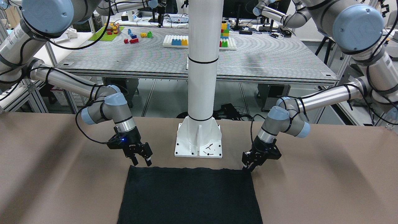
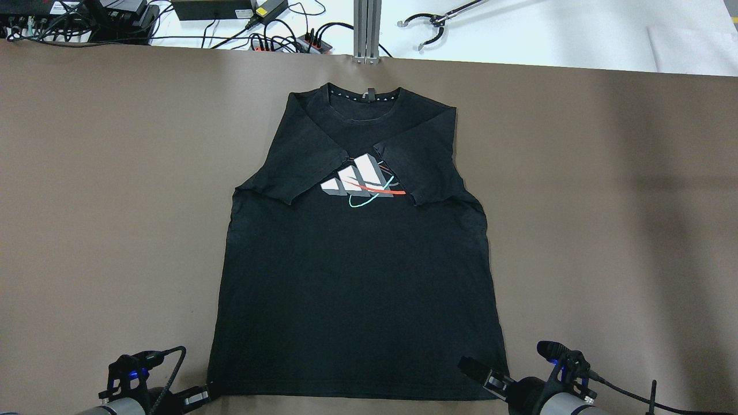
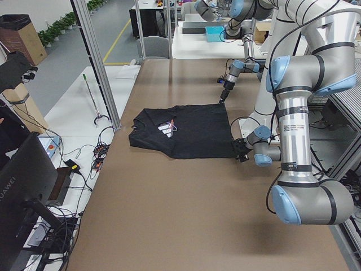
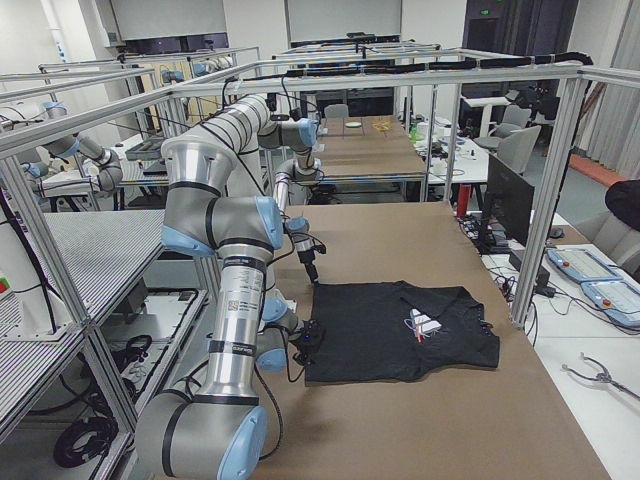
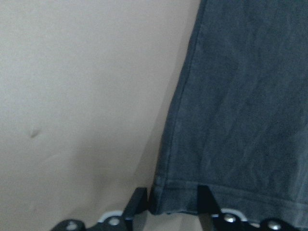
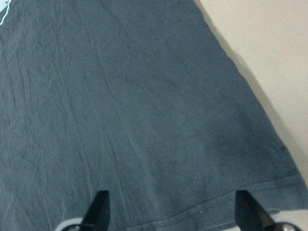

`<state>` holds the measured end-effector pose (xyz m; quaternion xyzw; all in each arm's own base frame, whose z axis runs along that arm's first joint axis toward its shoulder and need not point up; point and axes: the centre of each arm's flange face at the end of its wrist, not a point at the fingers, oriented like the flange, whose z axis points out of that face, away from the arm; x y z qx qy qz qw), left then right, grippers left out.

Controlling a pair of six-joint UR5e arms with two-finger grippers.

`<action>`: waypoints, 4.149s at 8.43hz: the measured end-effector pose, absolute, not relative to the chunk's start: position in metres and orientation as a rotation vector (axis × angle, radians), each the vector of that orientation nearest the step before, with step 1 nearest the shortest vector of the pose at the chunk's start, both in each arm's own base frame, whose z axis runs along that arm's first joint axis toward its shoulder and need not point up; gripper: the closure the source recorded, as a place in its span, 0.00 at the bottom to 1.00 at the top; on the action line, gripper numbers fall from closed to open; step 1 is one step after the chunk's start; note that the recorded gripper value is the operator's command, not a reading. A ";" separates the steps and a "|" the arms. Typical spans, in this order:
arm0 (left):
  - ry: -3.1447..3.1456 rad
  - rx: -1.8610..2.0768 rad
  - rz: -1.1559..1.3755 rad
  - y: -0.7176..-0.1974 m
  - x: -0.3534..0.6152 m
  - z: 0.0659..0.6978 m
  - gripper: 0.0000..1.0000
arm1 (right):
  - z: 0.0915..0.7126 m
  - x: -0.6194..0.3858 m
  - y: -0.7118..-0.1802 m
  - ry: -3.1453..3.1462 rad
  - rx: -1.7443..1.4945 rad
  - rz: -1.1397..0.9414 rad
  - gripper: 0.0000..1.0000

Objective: Fold clothes
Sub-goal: 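Move both grippers to the hem corners nearest the robot and grasp them, then lift the hem with both grippers and fold it toward the collar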

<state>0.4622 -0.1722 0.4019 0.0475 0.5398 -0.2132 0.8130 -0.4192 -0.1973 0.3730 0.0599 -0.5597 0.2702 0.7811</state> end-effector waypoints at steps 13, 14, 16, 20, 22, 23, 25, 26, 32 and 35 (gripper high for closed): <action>1.158 0.118 -0.467 -0.175 0.459 0.399 1.00 | 0.435 -0.431 -0.160 -1.090 0.211 0.535 1.00; 1.161 0.118 -0.468 -0.175 0.459 0.398 1.00 | 0.434 -0.431 -0.161 -1.092 0.213 0.536 1.00; 1.178 0.116 -0.471 -0.176 0.457 0.389 1.00 | 0.434 -0.429 -0.162 -1.090 0.220 0.535 1.00; 1.241 0.096 -0.454 -0.200 0.418 0.337 1.00 | 0.391 -0.405 -0.176 -1.147 0.243 0.497 1.00; 1.265 -0.004 -0.392 -0.202 0.379 0.294 1.00 | 0.353 -0.380 -0.169 -1.180 0.156 0.405 1.00; 1.285 -0.076 -0.338 -0.192 0.360 0.277 1.00 | 0.340 -0.364 -0.159 -1.186 0.079 0.346 1.00; 1.320 -0.192 -0.241 -0.171 0.318 0.249 1.00 | 0.307 -0.334 -0.141 -1.198 -0.036 0.248 1.00; 1.324 -0.193 -0.236 -0.175 0.311 0.247 1.00 | 0.290 -0.322 -0.141 -1.194 -0.048 0.239 1.00; 1.283 0.114 -0.449 -0.397 0.316 0.275 1.00 | 0.270 -0.360 -0.326 -1.003 0.151 0.483 1.00; 1.244 0.178 -0.532 -0.464 0.306 0.284 1.00 | 0.287 -0.349 -0.403 -0.902 0.280 0.445 1.00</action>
